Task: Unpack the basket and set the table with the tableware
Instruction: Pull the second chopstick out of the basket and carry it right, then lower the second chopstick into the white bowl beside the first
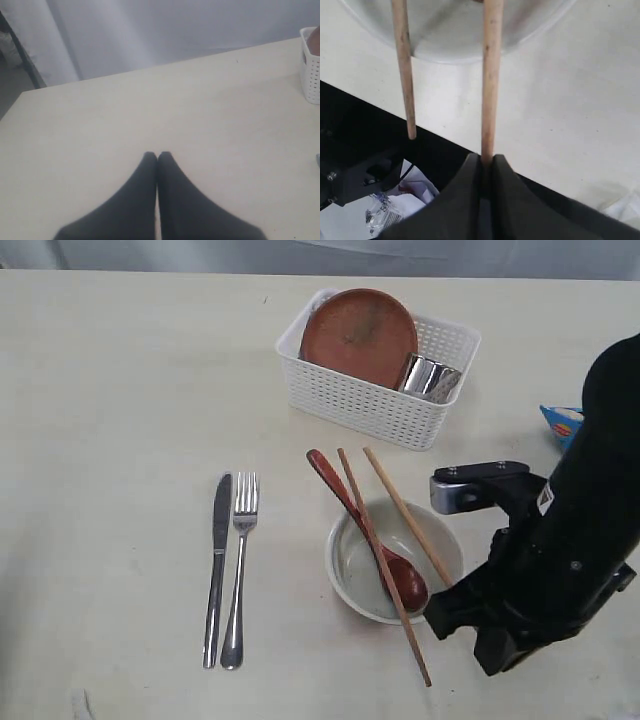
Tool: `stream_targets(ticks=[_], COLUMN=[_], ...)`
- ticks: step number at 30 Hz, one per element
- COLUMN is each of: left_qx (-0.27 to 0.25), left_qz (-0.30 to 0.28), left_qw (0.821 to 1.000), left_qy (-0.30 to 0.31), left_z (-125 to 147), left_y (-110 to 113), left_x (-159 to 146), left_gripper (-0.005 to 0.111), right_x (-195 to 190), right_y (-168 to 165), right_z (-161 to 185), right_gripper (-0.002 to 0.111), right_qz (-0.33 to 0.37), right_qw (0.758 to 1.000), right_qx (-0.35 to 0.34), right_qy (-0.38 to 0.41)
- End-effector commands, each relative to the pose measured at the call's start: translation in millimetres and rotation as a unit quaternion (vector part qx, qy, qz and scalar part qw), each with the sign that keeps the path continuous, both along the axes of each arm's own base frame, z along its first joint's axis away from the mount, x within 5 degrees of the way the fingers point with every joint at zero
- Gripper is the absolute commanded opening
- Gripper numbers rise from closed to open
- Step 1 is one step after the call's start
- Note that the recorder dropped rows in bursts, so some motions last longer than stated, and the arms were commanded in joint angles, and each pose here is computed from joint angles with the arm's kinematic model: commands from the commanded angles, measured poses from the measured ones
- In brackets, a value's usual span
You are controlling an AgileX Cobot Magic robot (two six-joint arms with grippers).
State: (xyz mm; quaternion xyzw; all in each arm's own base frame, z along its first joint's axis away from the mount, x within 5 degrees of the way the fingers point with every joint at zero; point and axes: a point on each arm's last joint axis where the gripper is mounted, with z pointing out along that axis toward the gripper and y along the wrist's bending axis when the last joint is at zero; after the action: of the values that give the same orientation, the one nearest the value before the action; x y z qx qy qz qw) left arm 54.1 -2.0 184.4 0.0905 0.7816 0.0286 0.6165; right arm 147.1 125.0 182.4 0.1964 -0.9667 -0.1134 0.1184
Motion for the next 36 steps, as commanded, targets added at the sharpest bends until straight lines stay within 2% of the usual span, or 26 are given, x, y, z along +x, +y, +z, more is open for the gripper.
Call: stream_targets(ticks=[1,15,36], left_qx=[-0.003,-0.007,-0.007], left_qz=[-0.003,-0.004,-0.004], left_qw=[1.000,1.000,1.000], left_qy=[-0.006,-0.005,-0.005], left_z=[0.2,0.2,0.2], left_y=[-0.5,-0.7,-0.7], left_x=[0.0,0.0,0.0], left_gripper=[0.000,0.000,0.000], right_x=[3.6,7.5,2.7], right_y=[1.7,8.6,6.3], right_z=[-0.3,0.5,-6.6], right_gripper=[0.000,0.000,0.000], right_qz=[-0.012,-0.030,-0.033], right_qw=[1.000,0.998,0.998], right_qx=[0.013,0.049,0.050], right_qy=[-0.022,-0.040,-0.036])
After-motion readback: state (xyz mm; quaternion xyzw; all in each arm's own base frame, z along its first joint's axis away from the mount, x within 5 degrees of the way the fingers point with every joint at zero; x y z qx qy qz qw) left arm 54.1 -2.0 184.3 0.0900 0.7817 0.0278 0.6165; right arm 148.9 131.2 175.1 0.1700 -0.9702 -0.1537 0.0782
